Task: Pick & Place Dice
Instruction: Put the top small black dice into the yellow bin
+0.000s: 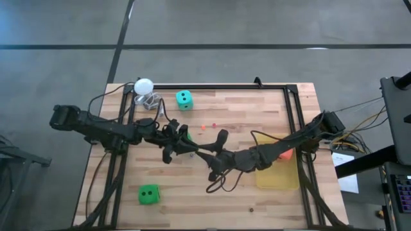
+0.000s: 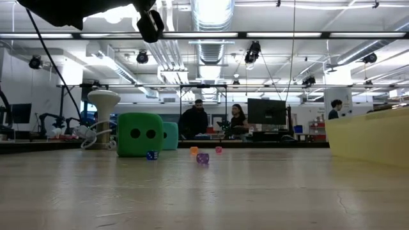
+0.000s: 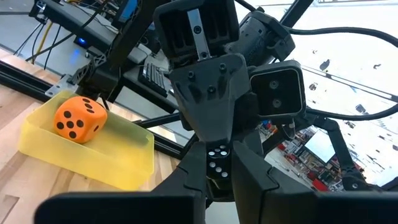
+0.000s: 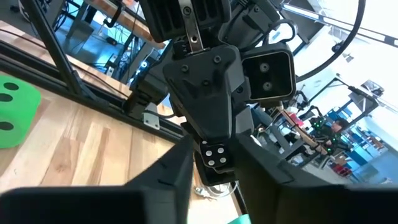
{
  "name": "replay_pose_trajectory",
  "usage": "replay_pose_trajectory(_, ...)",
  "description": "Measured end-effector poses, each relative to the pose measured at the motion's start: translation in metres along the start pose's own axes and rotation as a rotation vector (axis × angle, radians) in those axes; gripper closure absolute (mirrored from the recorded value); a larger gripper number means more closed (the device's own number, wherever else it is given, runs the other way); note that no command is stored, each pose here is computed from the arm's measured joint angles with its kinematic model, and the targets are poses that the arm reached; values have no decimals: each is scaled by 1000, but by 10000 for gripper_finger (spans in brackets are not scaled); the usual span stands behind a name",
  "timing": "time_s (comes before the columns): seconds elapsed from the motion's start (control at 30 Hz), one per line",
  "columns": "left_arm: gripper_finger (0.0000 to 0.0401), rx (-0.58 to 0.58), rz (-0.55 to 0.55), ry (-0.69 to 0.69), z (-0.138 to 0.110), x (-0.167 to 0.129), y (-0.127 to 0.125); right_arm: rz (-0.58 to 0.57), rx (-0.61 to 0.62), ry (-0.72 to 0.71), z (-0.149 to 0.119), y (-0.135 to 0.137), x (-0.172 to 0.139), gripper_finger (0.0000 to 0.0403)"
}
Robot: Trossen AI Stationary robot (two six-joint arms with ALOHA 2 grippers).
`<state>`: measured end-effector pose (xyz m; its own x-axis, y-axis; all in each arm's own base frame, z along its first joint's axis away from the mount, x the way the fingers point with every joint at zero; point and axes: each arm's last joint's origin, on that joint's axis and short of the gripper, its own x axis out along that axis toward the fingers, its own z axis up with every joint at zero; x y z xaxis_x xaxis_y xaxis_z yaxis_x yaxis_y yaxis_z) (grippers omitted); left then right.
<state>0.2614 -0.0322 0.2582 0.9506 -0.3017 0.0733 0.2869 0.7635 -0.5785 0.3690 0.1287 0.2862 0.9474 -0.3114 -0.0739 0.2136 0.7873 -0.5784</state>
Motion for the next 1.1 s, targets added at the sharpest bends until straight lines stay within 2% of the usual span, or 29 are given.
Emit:
replay_pose_trajectory(0.17,357,-7,-2,2,0,0,0,0,-10,1,0,0,0,366)
replay_pose_trajectory(0.5,356,-30,-2,3,0,0,0,1,2,3,0,0,0,366)
replay_pose_trajectory(0.73,313,-37,0,-2,0,0,0,2,8,4,0,0,0,366)
replay_pose_trajectory(1.1,305,-45,-5,-14,1,0,-1,15,42,14,-1,3,-1,366)
